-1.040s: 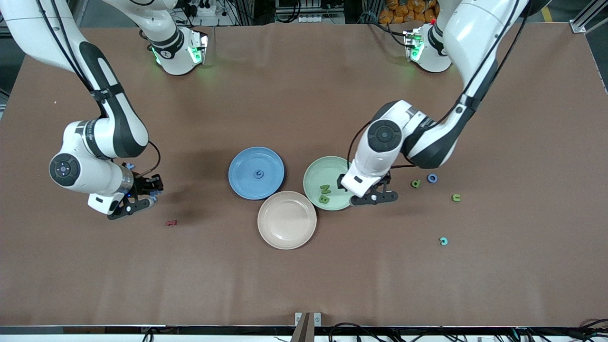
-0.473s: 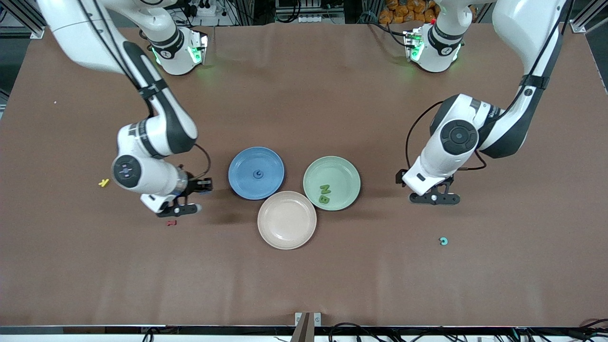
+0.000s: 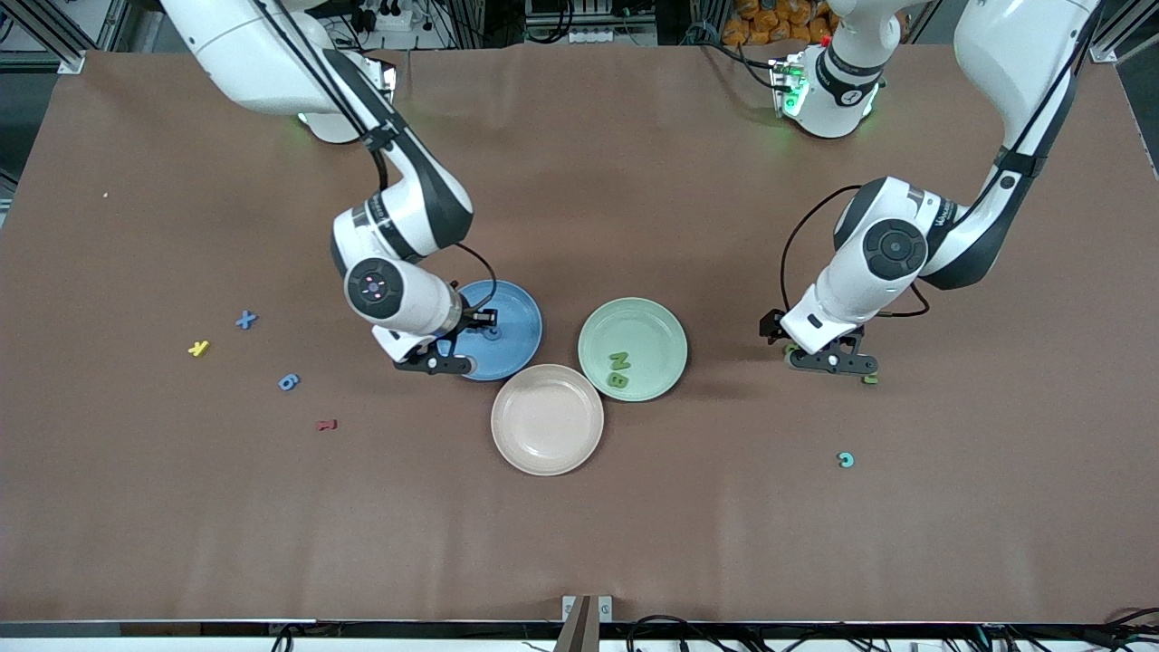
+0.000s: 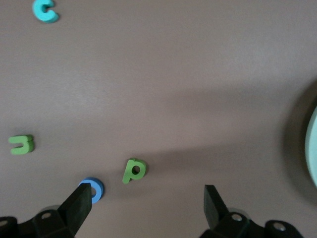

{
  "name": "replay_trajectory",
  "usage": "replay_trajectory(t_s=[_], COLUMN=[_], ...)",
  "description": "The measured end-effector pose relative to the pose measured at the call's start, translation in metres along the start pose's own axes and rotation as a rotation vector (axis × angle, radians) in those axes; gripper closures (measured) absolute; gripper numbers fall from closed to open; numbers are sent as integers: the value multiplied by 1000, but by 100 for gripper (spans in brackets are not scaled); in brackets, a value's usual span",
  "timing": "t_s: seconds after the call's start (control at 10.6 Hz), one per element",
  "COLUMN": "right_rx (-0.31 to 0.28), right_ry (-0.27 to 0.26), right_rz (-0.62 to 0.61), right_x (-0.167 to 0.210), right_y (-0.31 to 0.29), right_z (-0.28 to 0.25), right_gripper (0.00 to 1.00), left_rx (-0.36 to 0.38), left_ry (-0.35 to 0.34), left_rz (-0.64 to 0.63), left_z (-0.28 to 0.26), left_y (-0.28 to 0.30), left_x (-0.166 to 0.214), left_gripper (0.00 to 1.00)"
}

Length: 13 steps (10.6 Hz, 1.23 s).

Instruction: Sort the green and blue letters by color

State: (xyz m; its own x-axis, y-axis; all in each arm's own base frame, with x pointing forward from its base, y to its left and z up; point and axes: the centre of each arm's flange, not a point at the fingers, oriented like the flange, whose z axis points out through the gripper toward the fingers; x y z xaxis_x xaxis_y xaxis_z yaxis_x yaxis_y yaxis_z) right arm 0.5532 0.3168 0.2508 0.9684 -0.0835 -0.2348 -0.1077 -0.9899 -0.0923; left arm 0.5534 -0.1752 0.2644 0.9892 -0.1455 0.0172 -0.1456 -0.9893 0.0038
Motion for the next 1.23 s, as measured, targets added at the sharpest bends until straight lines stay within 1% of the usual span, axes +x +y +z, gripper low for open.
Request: replay_trajectory(t_s=[0.19,0.28,0.38,0.57,0.66,0.85,0.95,1.04,1.23], right_rx=[-3,-2,0,6,15,25,5,-35,-132], right_ry=[-4,-2,-1,-4,-2,17,30,44,94], right_rz=[25,38,46,-8,-55,-188,-252,-301,-402], right_x=[8,13,18,36,51,82,92,99,107], right_y=[11,19,27,65,98,186,226,254,273], right_z=[3,2,0,-4,-8,-21,-27,-32,-39], right_gripper=[22,7,0,0,0,0,0,0,0], left_rx=[-24,-35,-44,-24,-20,-29,-34,-38,-45], left_ry=[10,11,9,3,-3,-17,-22,-27,-34], left_rz=[112,167,209,290,310,319,323,326,327], left_z=[14,20,27,38,44,52,56,58,63], left_y=[-13,-24,-32,-33,-30,-27,-24,-21,-20], left_x=[-2,-1,0,-2,-4,-6,-7,-8,-9], left_gripper=[3,4,4,6,6,10,11,13,15])
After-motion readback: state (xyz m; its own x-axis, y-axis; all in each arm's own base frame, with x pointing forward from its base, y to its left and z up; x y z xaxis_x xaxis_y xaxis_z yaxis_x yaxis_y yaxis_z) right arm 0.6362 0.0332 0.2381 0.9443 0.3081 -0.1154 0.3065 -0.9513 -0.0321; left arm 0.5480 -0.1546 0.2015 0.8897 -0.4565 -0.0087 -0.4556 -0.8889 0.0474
